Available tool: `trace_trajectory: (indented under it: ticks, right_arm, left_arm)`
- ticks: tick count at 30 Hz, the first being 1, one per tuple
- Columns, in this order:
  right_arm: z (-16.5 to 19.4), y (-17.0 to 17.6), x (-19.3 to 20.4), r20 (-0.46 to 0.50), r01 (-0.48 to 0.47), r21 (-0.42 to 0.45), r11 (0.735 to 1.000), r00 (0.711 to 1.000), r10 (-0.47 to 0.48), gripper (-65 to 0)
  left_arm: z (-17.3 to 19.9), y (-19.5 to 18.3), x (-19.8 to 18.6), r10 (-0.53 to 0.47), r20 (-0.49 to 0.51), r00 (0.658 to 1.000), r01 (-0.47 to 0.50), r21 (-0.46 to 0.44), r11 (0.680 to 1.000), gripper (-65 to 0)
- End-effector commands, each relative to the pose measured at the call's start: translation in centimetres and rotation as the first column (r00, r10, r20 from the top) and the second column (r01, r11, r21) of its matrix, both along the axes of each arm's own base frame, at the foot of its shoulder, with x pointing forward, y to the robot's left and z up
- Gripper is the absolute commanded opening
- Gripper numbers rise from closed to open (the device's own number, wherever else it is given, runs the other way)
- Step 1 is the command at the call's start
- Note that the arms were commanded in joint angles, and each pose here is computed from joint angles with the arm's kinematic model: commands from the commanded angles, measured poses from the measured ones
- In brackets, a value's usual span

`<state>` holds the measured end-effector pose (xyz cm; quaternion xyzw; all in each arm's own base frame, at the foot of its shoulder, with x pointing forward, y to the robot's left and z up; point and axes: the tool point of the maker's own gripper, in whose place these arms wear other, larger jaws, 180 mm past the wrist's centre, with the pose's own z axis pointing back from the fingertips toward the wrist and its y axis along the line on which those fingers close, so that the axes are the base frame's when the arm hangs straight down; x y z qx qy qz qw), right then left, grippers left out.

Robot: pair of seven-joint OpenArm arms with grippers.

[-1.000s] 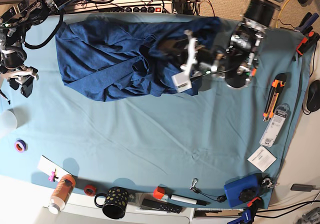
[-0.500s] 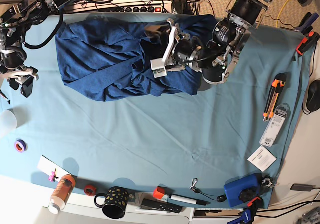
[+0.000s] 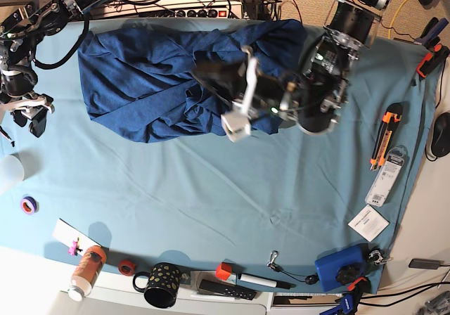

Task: Layout the t-shirt on the table in an organized manner, then fold the t-shirt properly
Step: 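Lift the grasped edge with the left gripper and fold it toward the collar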

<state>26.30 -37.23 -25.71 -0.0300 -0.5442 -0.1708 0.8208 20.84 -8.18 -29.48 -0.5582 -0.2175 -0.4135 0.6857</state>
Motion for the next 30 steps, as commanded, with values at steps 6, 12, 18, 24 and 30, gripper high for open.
trace_trajectory:
  ticks: [6, 12, 18, 24, 30]
  right_arm:
    - [1.8, -0.2, 0.5, 0.055, -0.008, -0.029, 1.0, 0.998, 0.009, -32.4]
    - [1.8, -0.2, 0.5, 0.055, -0.008, -0.029, 1.0, 0.998, 0.009, -32.4]
    - [1.8, -0.2, 0.5, 0.055, -0.008, -0.029, 1.0, 0.998, 0.009, -32.4]
    - [1.8, -0.2, 0.5, 0.055, -0.008, -0.029, 1.0, 0.998, 0.01, -32.4]
    - [1.8, -0.2, 0.5, 0.055, -0.008, -0.029, 1.0, 0.998, 0.009, -32.4]
  left_arm:
    - [-0.9, 3.2, 4.7, 0.173, 0.123, 0.977, -0.185, 0.1, 0.978, -65.0]
    - [-2.3, 3.9, 3.4, 0.17, 0.087, 0.982, -0.18, 0.125, 0.976, -65.0]
    - [-4.1, 2.3, 0.8, 0.13, 0.064, 0.989, -0.138, 0.149, 0.979, -65.0]
    - [-6.2, -0.6, -1.3, 0.026, 0.178, 0.984, -0.065, 0.222, 0.973, -65.0]
    - [-3.4, -5.5, -4.8, -0.071, 0.109, 0.992, 0.062, 0.081, 0.995, -65.0]
